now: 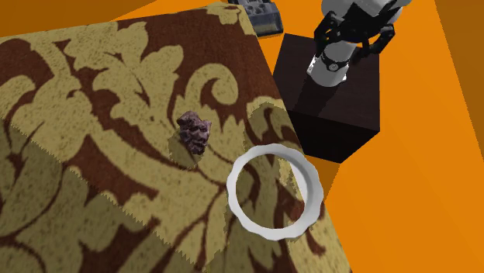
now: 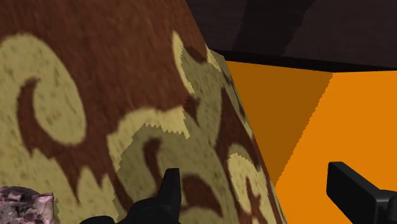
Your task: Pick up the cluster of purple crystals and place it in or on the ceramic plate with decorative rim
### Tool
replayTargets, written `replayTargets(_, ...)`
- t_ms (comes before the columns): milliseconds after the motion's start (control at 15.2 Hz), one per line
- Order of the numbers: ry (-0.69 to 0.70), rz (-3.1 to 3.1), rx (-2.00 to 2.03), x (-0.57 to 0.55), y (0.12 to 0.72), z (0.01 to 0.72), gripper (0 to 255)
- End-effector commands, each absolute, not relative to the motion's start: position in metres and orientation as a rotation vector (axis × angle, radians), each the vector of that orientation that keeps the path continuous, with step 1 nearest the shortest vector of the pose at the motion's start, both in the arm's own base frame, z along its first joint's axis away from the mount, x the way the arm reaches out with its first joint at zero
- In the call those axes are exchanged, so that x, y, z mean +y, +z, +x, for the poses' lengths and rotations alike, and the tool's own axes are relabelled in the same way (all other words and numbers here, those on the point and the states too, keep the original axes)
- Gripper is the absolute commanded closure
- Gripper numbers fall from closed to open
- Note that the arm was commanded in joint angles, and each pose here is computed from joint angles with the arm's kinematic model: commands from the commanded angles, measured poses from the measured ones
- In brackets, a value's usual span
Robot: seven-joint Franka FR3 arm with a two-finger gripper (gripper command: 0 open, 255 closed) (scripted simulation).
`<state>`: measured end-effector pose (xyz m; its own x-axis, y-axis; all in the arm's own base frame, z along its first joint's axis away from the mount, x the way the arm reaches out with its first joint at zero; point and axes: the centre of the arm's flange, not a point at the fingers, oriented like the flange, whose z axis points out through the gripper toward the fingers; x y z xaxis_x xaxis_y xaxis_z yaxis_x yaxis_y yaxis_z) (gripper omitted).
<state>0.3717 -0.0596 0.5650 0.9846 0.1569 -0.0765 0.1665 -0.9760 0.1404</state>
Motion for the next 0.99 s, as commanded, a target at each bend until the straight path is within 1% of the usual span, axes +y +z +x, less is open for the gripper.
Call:
replayTargets(0, -0.104, 2.982, 0.238, -0.076, 0.556, 0.389, 0)
replayTargets(924, -0.149, 2.971, 0.190, -0.208, 0.510, 0.512, 0)
